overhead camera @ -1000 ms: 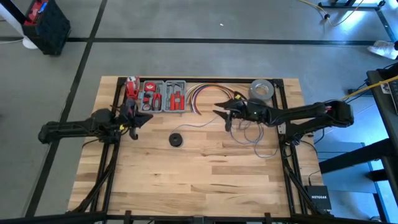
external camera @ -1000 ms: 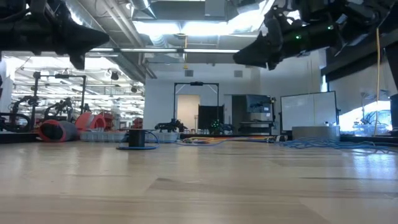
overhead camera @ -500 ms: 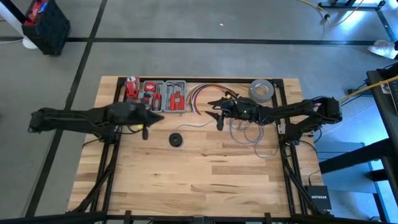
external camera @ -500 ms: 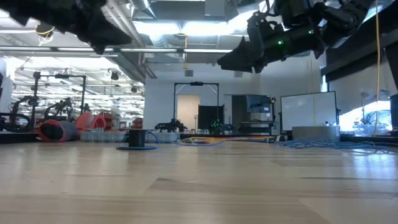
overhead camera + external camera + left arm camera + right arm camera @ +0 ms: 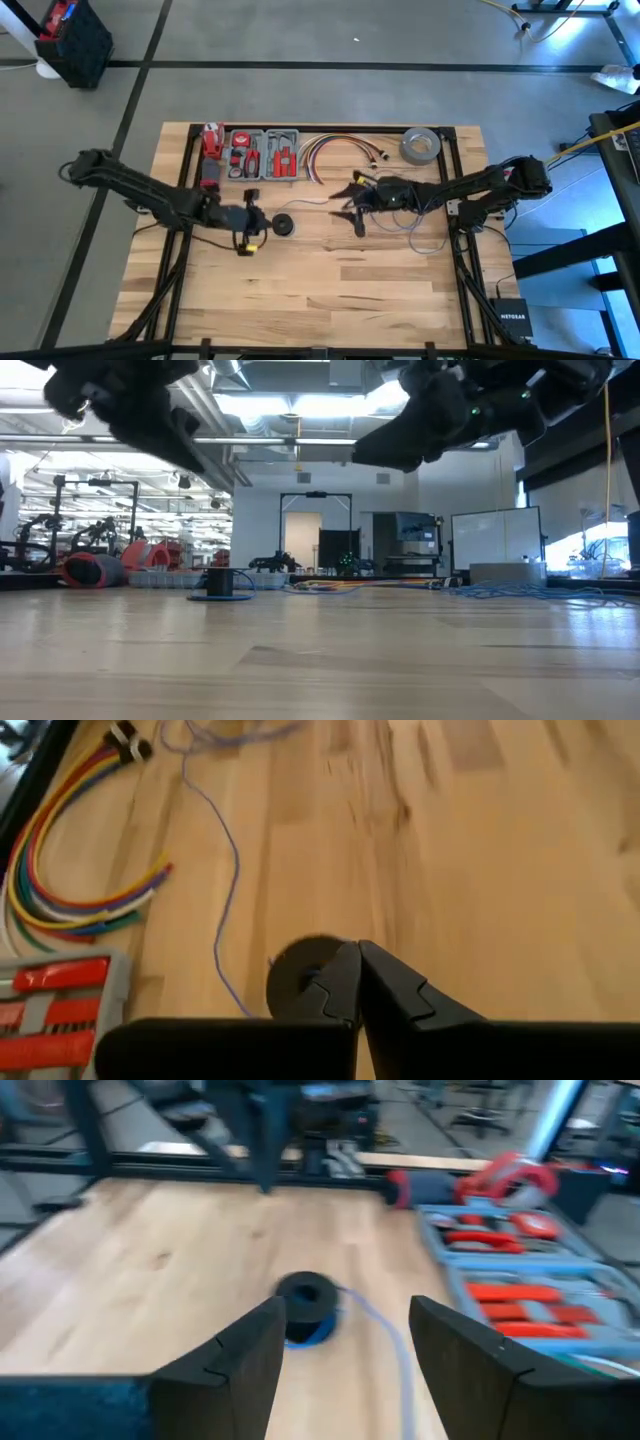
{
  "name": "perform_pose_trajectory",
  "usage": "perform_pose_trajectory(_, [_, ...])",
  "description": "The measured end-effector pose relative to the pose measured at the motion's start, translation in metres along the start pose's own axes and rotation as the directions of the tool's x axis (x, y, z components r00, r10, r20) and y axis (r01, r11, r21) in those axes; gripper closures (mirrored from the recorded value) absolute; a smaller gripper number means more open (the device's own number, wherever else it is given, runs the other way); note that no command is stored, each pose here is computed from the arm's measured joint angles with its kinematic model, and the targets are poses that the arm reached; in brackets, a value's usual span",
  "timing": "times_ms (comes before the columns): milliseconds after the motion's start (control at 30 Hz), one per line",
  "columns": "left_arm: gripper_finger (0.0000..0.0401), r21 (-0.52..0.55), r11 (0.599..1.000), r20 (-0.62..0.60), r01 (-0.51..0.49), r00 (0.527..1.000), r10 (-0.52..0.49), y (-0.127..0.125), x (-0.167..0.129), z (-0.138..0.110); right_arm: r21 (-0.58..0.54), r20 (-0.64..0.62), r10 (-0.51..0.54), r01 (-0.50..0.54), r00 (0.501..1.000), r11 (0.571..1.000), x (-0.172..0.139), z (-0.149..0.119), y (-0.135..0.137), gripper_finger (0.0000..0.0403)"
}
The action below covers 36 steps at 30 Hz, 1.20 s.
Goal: Coil cords
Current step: Coil the blue wire onto the black spool
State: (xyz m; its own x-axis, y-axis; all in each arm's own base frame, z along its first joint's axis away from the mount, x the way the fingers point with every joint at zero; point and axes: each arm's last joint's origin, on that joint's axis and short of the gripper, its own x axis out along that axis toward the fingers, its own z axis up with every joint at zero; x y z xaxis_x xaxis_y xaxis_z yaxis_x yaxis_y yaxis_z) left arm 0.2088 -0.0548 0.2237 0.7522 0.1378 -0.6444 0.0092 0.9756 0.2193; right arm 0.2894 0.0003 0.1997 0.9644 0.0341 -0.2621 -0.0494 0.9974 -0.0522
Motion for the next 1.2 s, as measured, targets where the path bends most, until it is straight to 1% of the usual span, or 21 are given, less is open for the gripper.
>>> perform_pose_trajectory(100, [0.0400,0.054,0.998,-0.041,-0.019,0.999,0.021,-0.015,0.008,-0.004,-0.036,-0.017,0.044,-0.044,0.999,0.998,0.003,-0.004,0.014,0.0182])
perform_pose_trajectory(200, [0.0400,0.096,0.995,-0.064,-0.025,0.997,0.031,-0.025,0.014,-0.008,-0.049,-0.041,0.041,-0.043,0.998,0.998,0.007,-0.009,0.024,0.0182])
perform_pose_trajectory(233, [0.0400,0.095,0.995,-0.072,-0.023,0.997,0.030,-0.027,0.016,-0.009,-0.053,-0.054,0.045,-0.048,0.998,0.997,0.009,-0.013,0.028,0.0182])
perform_pose_trajectory(300, [0.0400,0.059,0.998,-0.069,-0.024,0.997,0.028,-0.031,0.022,-0.008,-0.059,-0.086,0.061,-0.066,0.994,0.996,0.013,-0.020,0.034,0.0182])
perform_pose_trajectory(333, [0.0400,0.054,0.998,-0.060,-0.025,0.998,0.028,-0.032,0.024,-0.008,-0.064,-0.101,0.069,-0.075,0.993,0.995,0.015,-0.024,0.036,0.0182])
perform_pose_trajectory(400, [0.0400,0.100,0.994,-0.042,-0.036,0.998,0.041,-0.031,0.028,-0.005,-0.086,-0.119,0.076,-0.087,0.990,0.993,0.019,-0.030,0.039,0.0182])
perform_pose_trajectory(500, [0.0393,0.085,0.995,-0.044,-0.057,0.997,0.061,-0.027,0.032,-0.005,-0.090,-0.119,0.080,-0.091,0.990,0.992,0.021,-0.033,0.040,0.0182])
perform_pose_trajectory(600, [0.0366,0.044,0.996,-0.065,-0.072,0.995,0.074,-0.024,0.035,-0.007,-0.085,-0.112,0.077,-0.086,0.991,0.993,0.021,-0.032,0.040,0.0182])
perform_pose_trajectory(733, [0.0307,-0.004,0.997,-0.075,-0.080,0.994,0.080,-0.022,0.035,-0.007,-0.072,-0.106,0.076,-0.084,0.991,0.994,0.021,-0.031,0.040,0.0182])
perform_pose_trajectory(833, [0.0263,-0.002,0.997,-0.102,-0.083,0.991,0.082,-0.022,0.035,-0.010,-0.051,-0.111,0.076,-0.082,0.991,0.995,0.021,-0.032,0.040,0.0182])
perform_pose_trajectory(933, [0.0232,0.019,0.996,-0.141,-0.085,0.986,0.087,-0.022,0.034,-0.014,-0.030,-0.112,0.076,-0.080,0.991,0.996,0.021,-0.032,0.040,0.0182])
perform_pose_trajectory(1033, [0.0220,0.040,0.996,-0.167,-0.085,0.982,0.090,-0.021,0.034,-0.017,-0.004,-0.126,0.077,-0.078,0.989,0.997,0.021,-0.033,0.040,0.0182])
perform_pose_trajectory(1200, [0.0227,0.067,0.995,-0.165,-0.080,0.982,0.090,-0.021,0.034,-0.017,0.020,-0.164,0.077,-0.075,0.983,0.997,0.020,-0.037,0.040,0.0182])
